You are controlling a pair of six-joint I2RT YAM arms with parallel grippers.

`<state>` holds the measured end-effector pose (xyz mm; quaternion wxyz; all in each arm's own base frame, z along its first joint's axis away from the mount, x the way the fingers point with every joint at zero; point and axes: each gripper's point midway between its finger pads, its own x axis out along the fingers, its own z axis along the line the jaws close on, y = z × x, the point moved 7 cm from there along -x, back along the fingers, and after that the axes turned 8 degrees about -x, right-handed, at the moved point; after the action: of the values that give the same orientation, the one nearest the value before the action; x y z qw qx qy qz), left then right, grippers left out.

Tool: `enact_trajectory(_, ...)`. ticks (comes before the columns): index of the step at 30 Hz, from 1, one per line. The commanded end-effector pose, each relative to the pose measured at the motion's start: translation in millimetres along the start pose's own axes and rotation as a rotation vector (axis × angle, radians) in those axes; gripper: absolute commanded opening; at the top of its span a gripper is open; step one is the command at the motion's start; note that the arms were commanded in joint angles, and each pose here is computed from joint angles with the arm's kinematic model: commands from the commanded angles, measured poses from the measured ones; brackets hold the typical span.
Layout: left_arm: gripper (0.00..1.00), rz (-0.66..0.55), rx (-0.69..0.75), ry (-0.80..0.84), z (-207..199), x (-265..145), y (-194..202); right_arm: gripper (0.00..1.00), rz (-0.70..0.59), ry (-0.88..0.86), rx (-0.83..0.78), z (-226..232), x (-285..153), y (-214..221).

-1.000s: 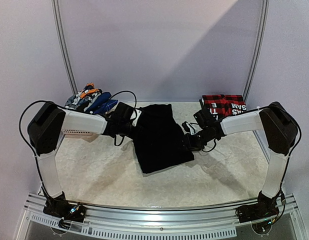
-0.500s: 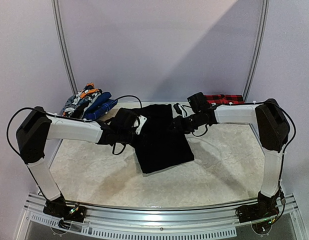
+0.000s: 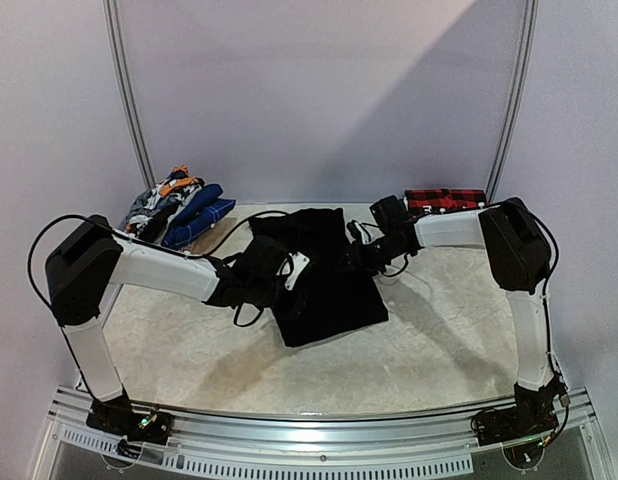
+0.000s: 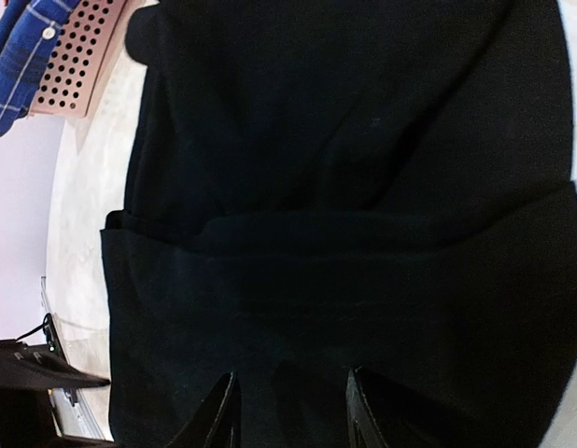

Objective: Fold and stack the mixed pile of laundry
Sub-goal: Fold the rectangle-folded T-shirt at the center of the board.

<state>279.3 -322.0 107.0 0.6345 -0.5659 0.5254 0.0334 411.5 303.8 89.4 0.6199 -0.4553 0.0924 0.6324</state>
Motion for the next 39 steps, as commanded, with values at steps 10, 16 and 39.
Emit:
enact_trajectory(10,0.39,0.097,0.035,0.047,-20,0,44,0.38,0.018,-0.004,0.036,-17,9,-7)
enact_trajectory(16,0.38,0.118,0.032,0.022,-20,0,56,0.38,0.007,-0.007,0.023,-11,4,-15)
enact_trajectory(39,0.36,0.136,0.093,-0.079,-41,-28,75,0.38,-0.04,0.025,-0.027,8,-35,-12)
